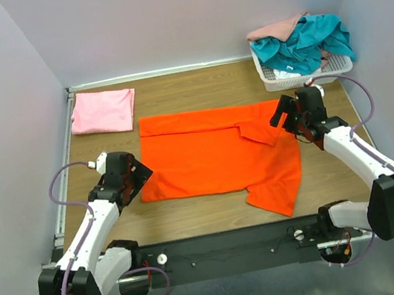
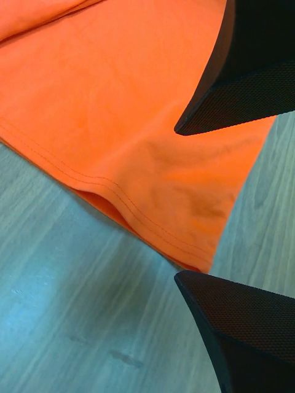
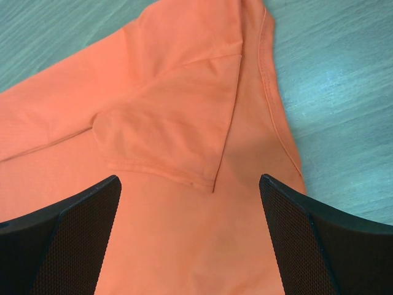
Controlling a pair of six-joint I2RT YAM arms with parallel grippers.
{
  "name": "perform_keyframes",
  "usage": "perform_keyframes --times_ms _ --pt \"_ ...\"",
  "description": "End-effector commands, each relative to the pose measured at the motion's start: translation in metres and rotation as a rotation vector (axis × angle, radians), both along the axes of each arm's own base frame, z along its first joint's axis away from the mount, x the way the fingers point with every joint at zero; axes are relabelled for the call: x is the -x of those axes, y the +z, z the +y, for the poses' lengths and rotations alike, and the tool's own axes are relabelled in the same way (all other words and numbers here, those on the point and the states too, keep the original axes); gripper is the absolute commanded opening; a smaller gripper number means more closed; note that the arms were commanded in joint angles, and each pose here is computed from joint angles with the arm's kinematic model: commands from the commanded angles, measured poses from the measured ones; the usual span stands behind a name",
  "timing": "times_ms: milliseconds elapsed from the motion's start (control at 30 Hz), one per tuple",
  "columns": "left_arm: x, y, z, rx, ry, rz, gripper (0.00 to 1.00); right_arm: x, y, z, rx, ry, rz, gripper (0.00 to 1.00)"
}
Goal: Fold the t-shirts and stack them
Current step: Fold the tshirt
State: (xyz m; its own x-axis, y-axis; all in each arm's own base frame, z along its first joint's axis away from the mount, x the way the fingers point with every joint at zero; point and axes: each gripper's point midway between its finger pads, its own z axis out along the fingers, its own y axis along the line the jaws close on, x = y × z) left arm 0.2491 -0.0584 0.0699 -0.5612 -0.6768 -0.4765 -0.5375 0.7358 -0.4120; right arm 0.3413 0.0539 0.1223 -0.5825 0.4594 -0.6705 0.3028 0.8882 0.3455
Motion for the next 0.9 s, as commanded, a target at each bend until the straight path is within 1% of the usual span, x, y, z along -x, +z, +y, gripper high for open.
perform_keyframes --times_ms 0,100,233,367,433,467,533,567,600,667,700,767,800,867 --pt "0.023 -0.016 0.005 0.024 0.083 0.084 0.98 0.003 -0.005 -0.003 -0.001 -0.016 0.013 1.0" --pt "0.03 -0.025 -0.004 0.057 0.038 0.125 0.99 0.002 -0.008 -0.004 0.005 -0.017 0.025 1.0" --pt "0.034 -0.034 -0.011 0.058 -0.001 0.173 0.98 0.001 -0.01 -0.003 0.006 -0.013 0.032 1.0" --pt "0.035 -0.04 -0.011 0.04 -0.012 0.202 0.94 0.0 -0.012 -0.005 0.019 -0.019 0.037 1.0" --pt "0.036 -0.045 -0.012 0.03 -0.028 0.223 0.89 -0.001 -0.011 -0.006 0.022 -0.02 0.035 1.0" --pt "0.036 -0.046 -0.013 0.028 -0.032 0.23 0.82 -0.001 -0.011 -0.006 0.024 -0.018 0.035 1.0" --pt "0.038 -0.048 -0.016 0.02 -0.052 0.242 0.77 -0.002 -0.01 -0.006 0.029 -0.018 0.033 1.0" --pt "0.038 -0.049 -0.017 0.019 -0.057 0.242 0.68 -0.002 -0.01 -0.008 0.035 -0.023 0.034 1.0" --pt "0.037 -0.049 -0.018 0.019 -0.061 0.241 0.63 -0.002 -0.01 -0.009 0.039 -0.027 0.033 1.0" --pt "0.038 -0.05 -0.018 0.017 -0.062 0.243 0.47 -0.002 -0.01 -0.008 0.038 -0.024 0.032 1.0" --pt "0.038 -0.049 -0.018 0.018 -0.063 0.242 0.35 -0.002 -0.01 -0.009 0.038 -0.027 0.031 1.0" --pt "0.038 -0.049 -0.018 0.017 -0.065 0.243 0.21 -0.001 -0.01 -0.008 0.036 -0.023 0.031 1.0" --pt "0.038 -0.05 -0.018 0.017 -0.065 0.242 0.11 -0.001 -0.008 -0.009 0.037 -0.026 0.026 1.0" --pt "0.038 -0.049 -0.019 0.018 -0.069 0.241 0.0 0.001 -0.01 -0.008 0.035 -0.022 0.031 1.0"
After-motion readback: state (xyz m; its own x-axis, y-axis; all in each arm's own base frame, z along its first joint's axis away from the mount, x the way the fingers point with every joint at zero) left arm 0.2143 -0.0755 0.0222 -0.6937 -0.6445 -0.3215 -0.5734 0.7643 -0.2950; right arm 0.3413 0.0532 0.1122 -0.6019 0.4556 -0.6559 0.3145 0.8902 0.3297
